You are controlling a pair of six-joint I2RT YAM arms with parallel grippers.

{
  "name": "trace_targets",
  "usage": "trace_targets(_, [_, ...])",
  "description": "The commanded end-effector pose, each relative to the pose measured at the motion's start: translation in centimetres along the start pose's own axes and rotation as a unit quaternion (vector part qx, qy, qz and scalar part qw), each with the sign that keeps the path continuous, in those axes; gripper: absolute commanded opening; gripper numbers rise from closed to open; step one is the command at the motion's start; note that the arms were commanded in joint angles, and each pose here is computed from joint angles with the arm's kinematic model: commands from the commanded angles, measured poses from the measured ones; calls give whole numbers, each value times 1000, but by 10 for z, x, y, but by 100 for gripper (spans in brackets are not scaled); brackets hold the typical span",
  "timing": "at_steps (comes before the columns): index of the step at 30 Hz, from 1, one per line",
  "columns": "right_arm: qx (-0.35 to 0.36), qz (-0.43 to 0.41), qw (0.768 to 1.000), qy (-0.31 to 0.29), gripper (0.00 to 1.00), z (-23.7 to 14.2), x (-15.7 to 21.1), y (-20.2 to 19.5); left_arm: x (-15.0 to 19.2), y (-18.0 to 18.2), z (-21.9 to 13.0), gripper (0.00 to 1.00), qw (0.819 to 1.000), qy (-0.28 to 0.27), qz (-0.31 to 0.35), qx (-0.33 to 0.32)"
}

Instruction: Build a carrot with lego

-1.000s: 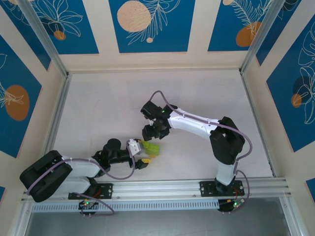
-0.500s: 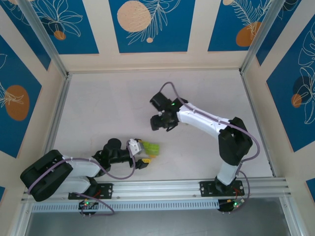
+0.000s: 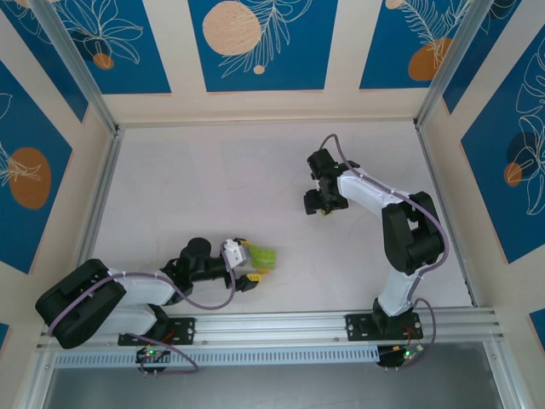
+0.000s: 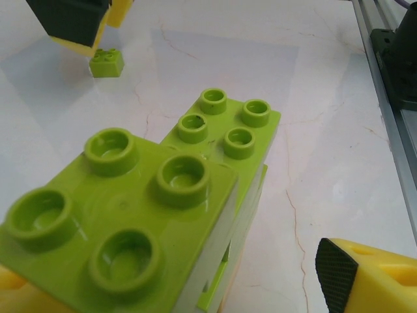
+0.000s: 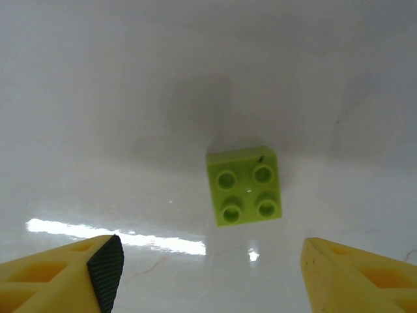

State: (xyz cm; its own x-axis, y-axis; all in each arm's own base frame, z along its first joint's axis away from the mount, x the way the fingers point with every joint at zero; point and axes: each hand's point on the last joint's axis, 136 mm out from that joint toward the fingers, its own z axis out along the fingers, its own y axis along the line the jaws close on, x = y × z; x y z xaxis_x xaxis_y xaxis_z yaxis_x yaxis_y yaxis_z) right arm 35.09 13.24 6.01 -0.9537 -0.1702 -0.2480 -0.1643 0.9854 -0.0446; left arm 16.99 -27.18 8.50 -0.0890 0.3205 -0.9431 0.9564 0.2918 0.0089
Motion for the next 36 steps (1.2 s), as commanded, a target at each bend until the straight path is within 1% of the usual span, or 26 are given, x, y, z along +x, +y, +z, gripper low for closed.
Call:
trace_targets(1, [-27,-14,1000,-7,74,5,-6,1,-6,-3,4,85,1000,-6,18,14])
trace_targets(5, [-32,-25,999,-5,74,9,-9,-2,-6,0,6,88,1000,-6,21,10])
trace_targets(8, [-36,-22,999,3,74,15,-9,-6,-6,2,7,88,1000,-3,21,9])
trace_targets(13, [-50,-23,998,14,72,25,-6,-1,-5,5,9,88,1000,-3,22,8])
trace_targets(22, [-40,-22,999,20,62,33,-6,-6,-6,8,9,88,1000,-5,19,7])
trace_targets(26, [-38,-22,999,21,53,33,-5,-7,-6,7,9,87,1000,-4,19,8])
trace_targets(30, [-37,-23,999,25,51,36,-4,-7,-5,8,9,87,1000,-3,18,8])
trace_targets(36, [-35,-22,999,31,44,40,-2,-7,-5,8,9,87,1000,-3,18,8])
